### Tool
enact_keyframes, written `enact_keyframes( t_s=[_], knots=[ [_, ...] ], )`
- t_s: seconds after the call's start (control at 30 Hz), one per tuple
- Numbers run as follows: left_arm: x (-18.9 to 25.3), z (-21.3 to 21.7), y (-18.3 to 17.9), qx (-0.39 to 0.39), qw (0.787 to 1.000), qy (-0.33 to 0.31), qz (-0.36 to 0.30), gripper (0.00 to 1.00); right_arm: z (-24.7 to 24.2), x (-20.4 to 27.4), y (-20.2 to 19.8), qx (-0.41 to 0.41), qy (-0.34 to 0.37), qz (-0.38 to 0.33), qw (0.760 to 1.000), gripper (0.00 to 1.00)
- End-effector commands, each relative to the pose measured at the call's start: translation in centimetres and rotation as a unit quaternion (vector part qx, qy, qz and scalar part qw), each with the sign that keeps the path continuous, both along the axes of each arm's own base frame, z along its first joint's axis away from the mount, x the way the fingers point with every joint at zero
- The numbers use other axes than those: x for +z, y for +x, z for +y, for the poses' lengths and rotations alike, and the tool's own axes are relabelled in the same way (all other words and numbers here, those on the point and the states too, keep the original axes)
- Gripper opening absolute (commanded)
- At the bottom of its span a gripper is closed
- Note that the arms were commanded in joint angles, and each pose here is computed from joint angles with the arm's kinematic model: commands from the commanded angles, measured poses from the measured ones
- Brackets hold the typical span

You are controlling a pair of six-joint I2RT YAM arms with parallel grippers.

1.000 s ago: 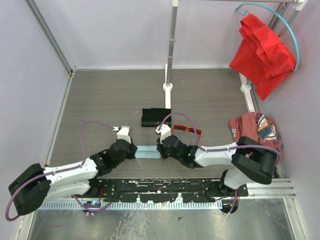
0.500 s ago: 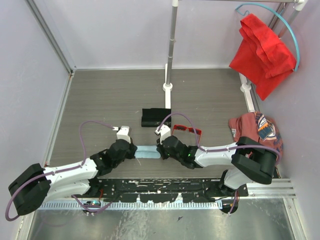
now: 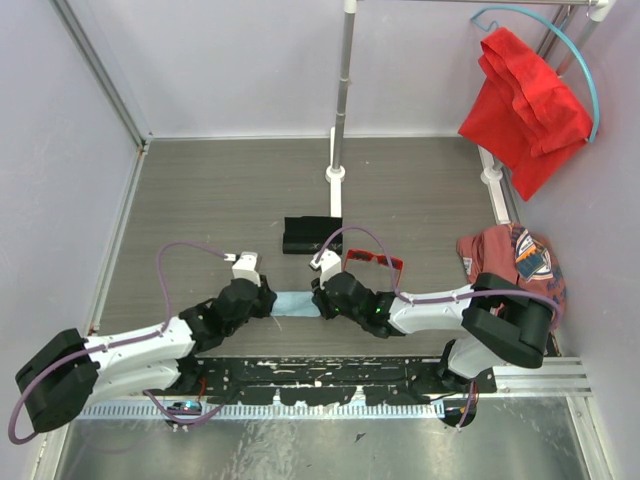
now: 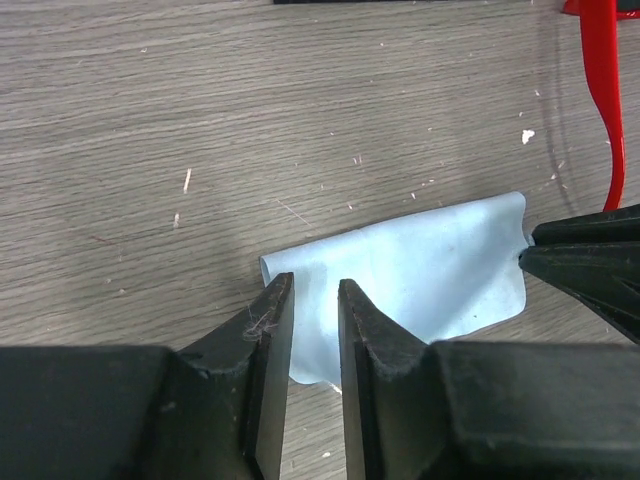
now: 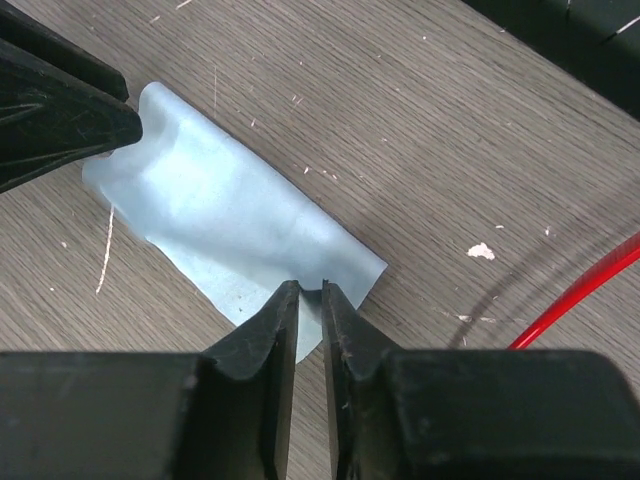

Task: Organize the sunglasses
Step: Fold the glasses cleaning cloth at the center of the board.

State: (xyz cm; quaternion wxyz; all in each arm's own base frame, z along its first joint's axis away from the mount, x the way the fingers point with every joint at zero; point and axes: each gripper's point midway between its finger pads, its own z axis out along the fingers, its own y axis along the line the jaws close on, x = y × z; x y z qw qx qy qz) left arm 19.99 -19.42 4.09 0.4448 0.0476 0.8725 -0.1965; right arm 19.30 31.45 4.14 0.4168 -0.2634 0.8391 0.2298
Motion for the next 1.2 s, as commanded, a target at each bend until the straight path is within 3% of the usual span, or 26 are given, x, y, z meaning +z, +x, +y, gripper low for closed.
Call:
enact_keyframes(
  t_s=[0.0,0.2,0.37,0.5,0.83,1.17],
  knots=[
    [0.0,0.6,0.0,0.014,1.0,0.0,-0.006,0.32,1.0,2.0,0.3,-0.004,0.035,-0.018,0.999,0.24],
    [0.7,0.9,0.1,0.023,1.0,-0.006,-0.012,0.44,0.5,3.5,0.3,-0.012,0.045,-0.029,0.998,0.32],
    [1.2,1.1,0.1,0.028,0.999,-0.013,-0.016,0.62,-0.6,5.3,0.6,-0.032,0.057,-0.045,0.997,0.39],
    [1.2,1.1,0.1,0.026,1.0,-0.01,-0.014,0.68,-1.1,5.4,1.2,-0.054,0.04,-0.045,0.997,0.42],
    [1.4,-0.2,0.0,-0.005,1.0,-0.021,-0.018,0.68,-0.3,4.9,2.1,-0.054,0.06,-0.014,0.997,0.43],
    [0.3,0.4,0.2,0.015,1.0,0.001,-0.006,0.68,0.0,4.8,2.9,-0.035,0.086,0.018,0.996,0.43]
  ],
)
